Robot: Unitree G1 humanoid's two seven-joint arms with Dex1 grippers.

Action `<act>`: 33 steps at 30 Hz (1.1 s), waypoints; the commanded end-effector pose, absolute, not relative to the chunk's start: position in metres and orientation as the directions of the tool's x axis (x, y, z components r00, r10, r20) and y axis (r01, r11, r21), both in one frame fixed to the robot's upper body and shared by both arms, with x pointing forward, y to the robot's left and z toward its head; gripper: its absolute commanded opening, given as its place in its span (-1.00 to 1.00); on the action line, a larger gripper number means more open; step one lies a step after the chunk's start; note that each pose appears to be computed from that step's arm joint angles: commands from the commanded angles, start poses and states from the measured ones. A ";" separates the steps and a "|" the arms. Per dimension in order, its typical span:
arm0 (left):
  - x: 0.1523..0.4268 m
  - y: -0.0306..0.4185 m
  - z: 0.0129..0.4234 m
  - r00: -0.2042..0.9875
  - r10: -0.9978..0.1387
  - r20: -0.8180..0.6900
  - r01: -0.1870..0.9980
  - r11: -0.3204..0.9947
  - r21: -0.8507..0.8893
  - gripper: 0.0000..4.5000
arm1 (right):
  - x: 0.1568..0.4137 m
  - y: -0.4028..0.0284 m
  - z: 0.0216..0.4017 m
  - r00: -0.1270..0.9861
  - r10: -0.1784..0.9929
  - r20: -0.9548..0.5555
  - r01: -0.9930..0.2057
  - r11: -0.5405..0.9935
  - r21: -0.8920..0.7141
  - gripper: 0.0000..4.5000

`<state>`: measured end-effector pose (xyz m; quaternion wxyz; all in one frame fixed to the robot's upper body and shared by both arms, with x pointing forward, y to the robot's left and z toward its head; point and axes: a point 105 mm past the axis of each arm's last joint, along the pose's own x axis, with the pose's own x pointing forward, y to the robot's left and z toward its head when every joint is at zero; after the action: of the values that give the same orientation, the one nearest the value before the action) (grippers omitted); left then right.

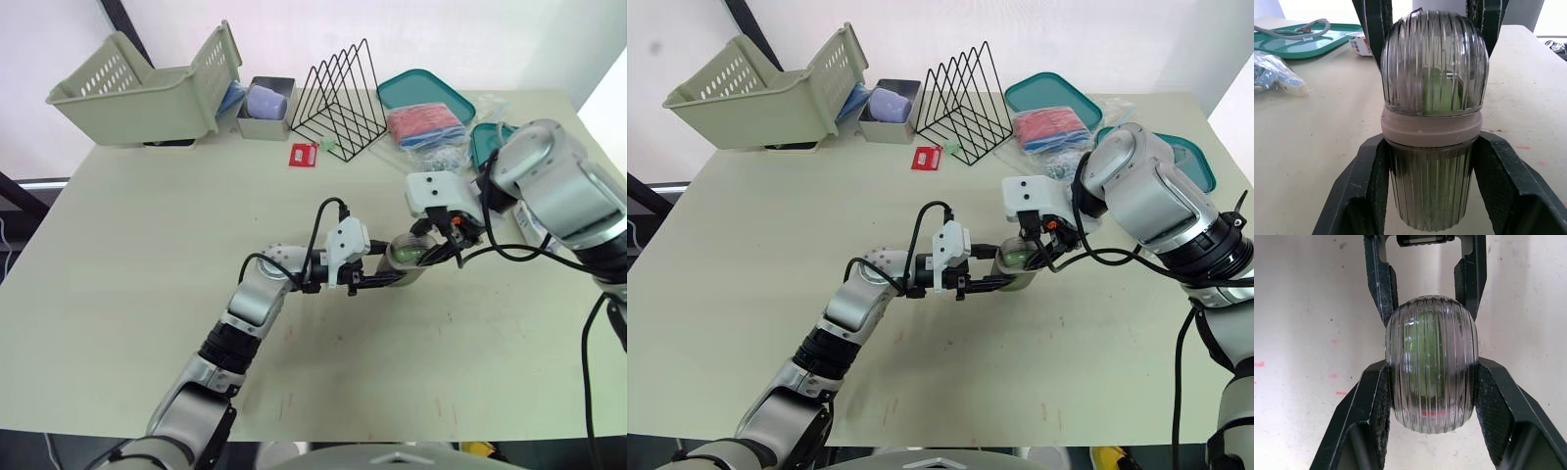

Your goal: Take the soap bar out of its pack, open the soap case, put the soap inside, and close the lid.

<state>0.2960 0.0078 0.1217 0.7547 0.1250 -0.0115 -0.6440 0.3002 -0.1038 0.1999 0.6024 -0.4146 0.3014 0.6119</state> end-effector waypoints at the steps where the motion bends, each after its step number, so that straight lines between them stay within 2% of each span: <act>1: 0.288 -0.001 0.142 0.127 -0.988 -0.082 0.959 0.101 0.265 -0.10 | 0.303 -0.102 0.213 0.117 0.504 -0.856 -0.979 -0.087 -0.185 -0.20; 8: 0.288 0.001 0.140 0.131 -0.987 -0.088 0.959 0.104 0.264 -0.10 | 0.298 -0.100 0.224 0.099 0.528 -0.844 -0.981 -0.092 -0.172 -0.20; 15: 0.289 0.001 0.140 0.130 -0.987 -0.090 0.959 0.102 0.266 -0.10 | 0.303 -0.106 0.225 0.132 0.512 -0.849 -0.978 -0.073 -0.196 -0.20; 33: 0.289 0.001 0.140 0.134 -0.987 -0.090 0.958 0.105 0.267 -0.10 | 0.294 -0.102 0.208 0.084 0.504 -0.860 -0.982 -0.104 -0.157 -0.20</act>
<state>0.2950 0.0069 0.1221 0.7518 0.1243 -0.0134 -0.6474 0.2960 -0.1044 0.2024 0.6065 -0.4088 0.2982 0.6133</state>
